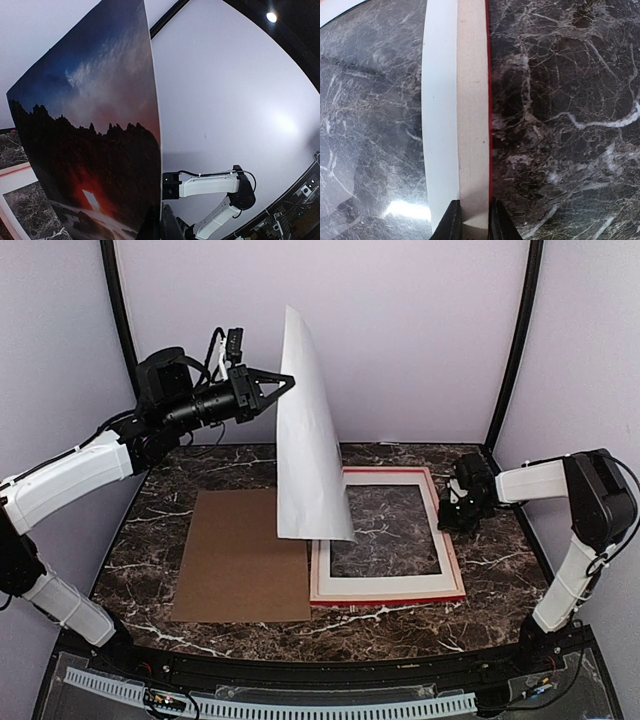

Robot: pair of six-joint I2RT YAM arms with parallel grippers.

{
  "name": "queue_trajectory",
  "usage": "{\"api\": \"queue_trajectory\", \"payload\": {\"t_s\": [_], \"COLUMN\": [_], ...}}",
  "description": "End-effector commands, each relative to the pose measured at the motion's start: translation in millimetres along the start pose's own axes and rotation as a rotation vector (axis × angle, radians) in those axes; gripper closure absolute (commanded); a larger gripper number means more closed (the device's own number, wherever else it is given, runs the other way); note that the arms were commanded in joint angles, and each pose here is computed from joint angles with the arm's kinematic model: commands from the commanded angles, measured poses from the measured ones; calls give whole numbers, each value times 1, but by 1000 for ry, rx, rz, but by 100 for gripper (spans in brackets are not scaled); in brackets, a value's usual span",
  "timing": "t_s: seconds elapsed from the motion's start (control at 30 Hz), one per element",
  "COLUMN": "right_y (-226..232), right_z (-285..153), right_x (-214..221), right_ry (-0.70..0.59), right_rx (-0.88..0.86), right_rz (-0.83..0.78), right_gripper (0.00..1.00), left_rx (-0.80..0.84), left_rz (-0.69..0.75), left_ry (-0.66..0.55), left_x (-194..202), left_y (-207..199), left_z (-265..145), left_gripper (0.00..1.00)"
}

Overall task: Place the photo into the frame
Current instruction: Move the frame body to the center of the board, then place the photo on the mat board.

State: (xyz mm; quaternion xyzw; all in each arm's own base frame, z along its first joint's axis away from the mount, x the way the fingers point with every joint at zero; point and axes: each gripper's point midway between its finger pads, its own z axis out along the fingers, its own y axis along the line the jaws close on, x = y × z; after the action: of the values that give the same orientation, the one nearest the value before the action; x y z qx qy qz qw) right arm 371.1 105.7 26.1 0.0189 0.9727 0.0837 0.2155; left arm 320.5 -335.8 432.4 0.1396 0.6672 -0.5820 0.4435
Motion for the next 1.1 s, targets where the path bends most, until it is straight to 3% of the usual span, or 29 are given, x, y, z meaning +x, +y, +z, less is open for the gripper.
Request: {"api": "queue_trajectory", "payload": {"t_s": [0.0, 0.2, 0.3, 0.6, 0.83, 1.07], "right_y": [9, 43, 56, 52, 15, -39], "right_z": [6, 1, 0, -25, -57, -80], "right_x": [18, 19, 19, -2, -28, -44], "right_ry": [44, 34, 29, -37, -118, -183], "right_rx": [-11, -75, -112, -101, -80, -19], "right_rz": [-16, -54, -45, -13, 55, 133], "right_gripper": [88, 89, 84, 49, 42, 40], "left_rx": [51, 50, 65, 89, 160, 320], "left_rz": [-21, -65, -91, -218, -298, -292], "left_ry": [-32, -33, -32, -17, 42, 72], "left_x": [-6, -1, 3, 26, 42, 49], "left_y": [-7, 4, 7, 30, 31, -3], "left_z": [2, 10, 15, 42, 80, 99], "left_gripper": [100, 100, 100, 100, 100, 100]}}
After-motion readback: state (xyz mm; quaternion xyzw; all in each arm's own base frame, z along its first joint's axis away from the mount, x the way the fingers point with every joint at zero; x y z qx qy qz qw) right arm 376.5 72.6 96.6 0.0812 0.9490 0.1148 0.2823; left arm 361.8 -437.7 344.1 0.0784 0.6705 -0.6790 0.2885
